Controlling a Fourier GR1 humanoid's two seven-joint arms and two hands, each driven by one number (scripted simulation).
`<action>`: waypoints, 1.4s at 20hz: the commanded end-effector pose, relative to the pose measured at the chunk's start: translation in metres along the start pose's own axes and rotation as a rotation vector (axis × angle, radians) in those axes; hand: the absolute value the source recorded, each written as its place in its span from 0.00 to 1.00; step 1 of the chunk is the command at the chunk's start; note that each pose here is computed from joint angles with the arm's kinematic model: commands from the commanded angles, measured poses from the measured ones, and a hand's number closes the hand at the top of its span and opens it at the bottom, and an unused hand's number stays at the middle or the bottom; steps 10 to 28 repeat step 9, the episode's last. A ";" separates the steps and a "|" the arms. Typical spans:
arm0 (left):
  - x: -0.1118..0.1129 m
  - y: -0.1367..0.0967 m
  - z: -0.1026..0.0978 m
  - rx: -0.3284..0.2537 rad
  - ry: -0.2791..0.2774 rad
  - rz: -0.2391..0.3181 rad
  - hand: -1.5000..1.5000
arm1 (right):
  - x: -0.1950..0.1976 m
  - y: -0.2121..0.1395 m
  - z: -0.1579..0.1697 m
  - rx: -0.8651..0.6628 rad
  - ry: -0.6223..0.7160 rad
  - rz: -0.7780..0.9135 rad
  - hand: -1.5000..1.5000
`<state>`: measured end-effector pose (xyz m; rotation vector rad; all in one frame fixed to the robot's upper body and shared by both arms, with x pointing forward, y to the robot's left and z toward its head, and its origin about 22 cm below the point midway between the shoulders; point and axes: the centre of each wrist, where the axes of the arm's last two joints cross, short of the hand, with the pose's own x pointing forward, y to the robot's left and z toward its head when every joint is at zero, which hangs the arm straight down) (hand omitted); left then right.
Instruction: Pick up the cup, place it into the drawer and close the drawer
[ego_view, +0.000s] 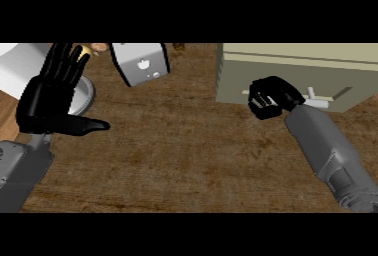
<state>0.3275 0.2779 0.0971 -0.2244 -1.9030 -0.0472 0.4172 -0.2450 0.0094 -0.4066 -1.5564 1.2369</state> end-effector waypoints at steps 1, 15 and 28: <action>-0.003 -0.003 0.000 -0.011 -0.008 0.020 0.00 | -0.010 -0.058 0.003 -0.126 0.134 0.012 1.00; -0.014 -0.009 0.003 -0.020 0.008 0.029 0.00 | -0.019 -0.058 0.011 -0.167 0.104 -0.028 1.00; -0.014 -0.009 0.003 -0.020 0.008 0.029 0.00 | -0.019 -0.058 0.011 -0.167 0.104 -0.028 1.00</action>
